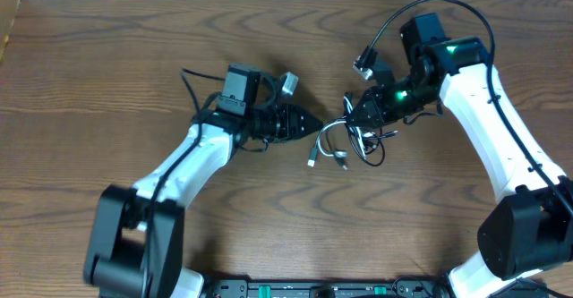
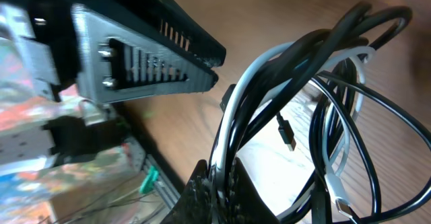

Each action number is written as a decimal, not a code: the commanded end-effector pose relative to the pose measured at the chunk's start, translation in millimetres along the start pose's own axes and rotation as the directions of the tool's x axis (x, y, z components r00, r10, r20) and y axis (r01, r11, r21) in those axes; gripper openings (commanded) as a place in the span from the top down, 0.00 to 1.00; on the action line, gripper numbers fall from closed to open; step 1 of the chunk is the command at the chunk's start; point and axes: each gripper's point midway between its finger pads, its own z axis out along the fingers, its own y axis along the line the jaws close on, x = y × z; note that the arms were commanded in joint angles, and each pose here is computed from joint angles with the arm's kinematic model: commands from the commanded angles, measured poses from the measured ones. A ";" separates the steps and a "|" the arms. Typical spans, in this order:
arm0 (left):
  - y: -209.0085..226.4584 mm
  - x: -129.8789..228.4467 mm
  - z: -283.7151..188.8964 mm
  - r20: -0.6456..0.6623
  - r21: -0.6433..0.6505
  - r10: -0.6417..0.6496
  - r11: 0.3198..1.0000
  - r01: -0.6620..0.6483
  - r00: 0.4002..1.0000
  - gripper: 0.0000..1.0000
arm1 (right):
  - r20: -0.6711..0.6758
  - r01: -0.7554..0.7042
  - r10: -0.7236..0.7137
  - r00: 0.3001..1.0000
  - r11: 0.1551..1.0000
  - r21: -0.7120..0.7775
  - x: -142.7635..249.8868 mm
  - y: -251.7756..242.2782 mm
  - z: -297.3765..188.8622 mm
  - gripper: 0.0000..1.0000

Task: Untangle cables

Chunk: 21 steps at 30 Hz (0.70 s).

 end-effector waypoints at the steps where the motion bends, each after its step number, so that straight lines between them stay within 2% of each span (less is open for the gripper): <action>1: -34.0 -7.4 -19.3 0.061 0.056 0.118 0.991 -0.121 0.991 0.68 | 0.033 0.060 -0.056 0.998 0.990 -0.127 -3.9 21.8 -3.8 0.99; 6: -37.8 -11.0 -26.3 0.095 0.024 0.077 0.996 -0.080 0.992 0.68 | 0.047 0.070 -0.063 0.997 0.981 -0.179 -5.6 31.0 -5.2 0.99; 11: -12.7 -11.3 -26.8 0.122 -0.091 -0.027 0.995 0.039 0.992 0.68 | 0.067 0.064 -0.050 0.997 0.969 -0.238 -8.1 38.4 -10.2 0.99; 14: -6.6 -13.7 -27.5 0.142 -0.118 -0.056 0.990 0.073 0.988 0.68 | 0.079 0.066 -0.045 0.996 0.956 -0.286 -9.6 46.5 -12.9 0.99; 15: -6.6 -13.7 -27.5 0.143 -0.118 -0.056 0.990 0.073 0.988 0.67 | 0.080 0.067 -0.045 0.996 0.954 -0.294 -9.8 47.9 -13.4 0.99; 17: -4.5 -14.3 -27.7 0.148 -0.128 -0.056 0.989 0.075 0.987 0.60 | 0.082 0.067 -0.044 0.996 0.951 -0.301 -10.0 49.1 -13.8 0.99; 21: 4.1 -12.2 -28.1 0.153 -0.168 -0.073 0.981 0.099 0.986 0.59 | 0.083 0.066 -0.041 0.996 0.947 -0.315 -10.0 51.7 -14.8 0.99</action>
